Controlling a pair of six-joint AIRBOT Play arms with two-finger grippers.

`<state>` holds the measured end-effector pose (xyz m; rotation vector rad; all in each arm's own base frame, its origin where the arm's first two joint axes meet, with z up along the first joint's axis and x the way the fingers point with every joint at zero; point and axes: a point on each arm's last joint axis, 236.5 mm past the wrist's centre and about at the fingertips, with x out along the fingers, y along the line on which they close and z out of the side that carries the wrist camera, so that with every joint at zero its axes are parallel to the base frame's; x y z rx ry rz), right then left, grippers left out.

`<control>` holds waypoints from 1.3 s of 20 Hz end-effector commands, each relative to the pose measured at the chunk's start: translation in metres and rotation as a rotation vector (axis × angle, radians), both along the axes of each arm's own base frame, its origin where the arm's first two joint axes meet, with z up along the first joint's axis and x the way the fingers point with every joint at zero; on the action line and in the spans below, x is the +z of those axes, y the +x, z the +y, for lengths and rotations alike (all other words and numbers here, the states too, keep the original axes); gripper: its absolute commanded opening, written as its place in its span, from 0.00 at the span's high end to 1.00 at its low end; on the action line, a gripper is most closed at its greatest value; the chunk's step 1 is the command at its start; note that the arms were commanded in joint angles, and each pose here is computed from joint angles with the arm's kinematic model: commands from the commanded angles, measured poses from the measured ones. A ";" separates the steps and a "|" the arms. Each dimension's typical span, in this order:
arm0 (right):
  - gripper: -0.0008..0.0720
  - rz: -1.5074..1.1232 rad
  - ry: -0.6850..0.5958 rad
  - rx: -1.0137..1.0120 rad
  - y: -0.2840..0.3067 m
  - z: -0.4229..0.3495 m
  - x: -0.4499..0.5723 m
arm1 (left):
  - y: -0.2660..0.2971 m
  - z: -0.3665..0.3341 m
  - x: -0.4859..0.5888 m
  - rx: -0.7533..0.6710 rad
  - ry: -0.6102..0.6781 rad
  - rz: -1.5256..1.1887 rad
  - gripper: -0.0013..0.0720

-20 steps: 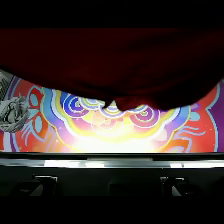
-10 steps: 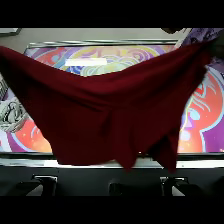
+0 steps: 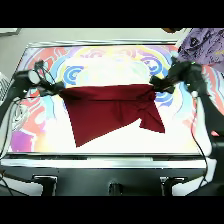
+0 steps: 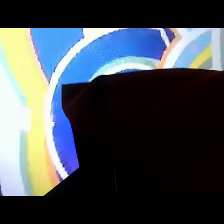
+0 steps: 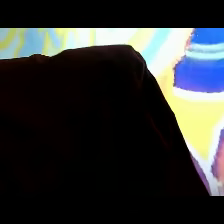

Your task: Fold the clothes and pants, and hang the long-sleeved shirts on hangers.

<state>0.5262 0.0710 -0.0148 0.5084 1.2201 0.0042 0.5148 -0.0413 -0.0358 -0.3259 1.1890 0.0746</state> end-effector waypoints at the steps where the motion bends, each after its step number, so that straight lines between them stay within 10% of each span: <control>1: 0.84 0.000 0.051 -0.070 0.022 0.004 -0.045 | 0.003 -0.011 -0.038 0.016 -0.053 0.049 0.93; 4: 0.49 0.029 0.026 0.019 0.005 -0.010 -0.017 | -0.012 0.011 -0.012 0.043 -0.056 0.090 0.89; 5: 0.36 0.025 0.004 0.075 -0.004 -0.023 -0.003 | -0.022 0.025 0.002 0.054 -0.052 0.104 0.78; 7: 0.36 -0.009 -0.035 0.155 -0.020 -0.054 0.029 | -0.045 0.054 0.029 0.019 -0.029 0.124 0.23; 8: 0.36 -0.032 -0.021 0.127 -0.024 -0.072 0.044 | -0.057 0.067 0.041 0.009 -0.021 0.132 0.19; 12: 0.32 -0.043 0.088 0.038 -0.048 -0.132 0.052 | -0.137 0.094 0.051 0.073 -0.047 0.181 0.19; 19: 0.32 0.139 0.316 0.106 -0.091 -0.078 -0.044 | -0.231 0.024 0.010 0.257 -0.503 0.124 0.19; 26: 0.45 0.227 0.325 0.182 -0.092 -0.029 -0.095 | -0.249 0.013 -0.002 0.233 -0.520 0.179 0.19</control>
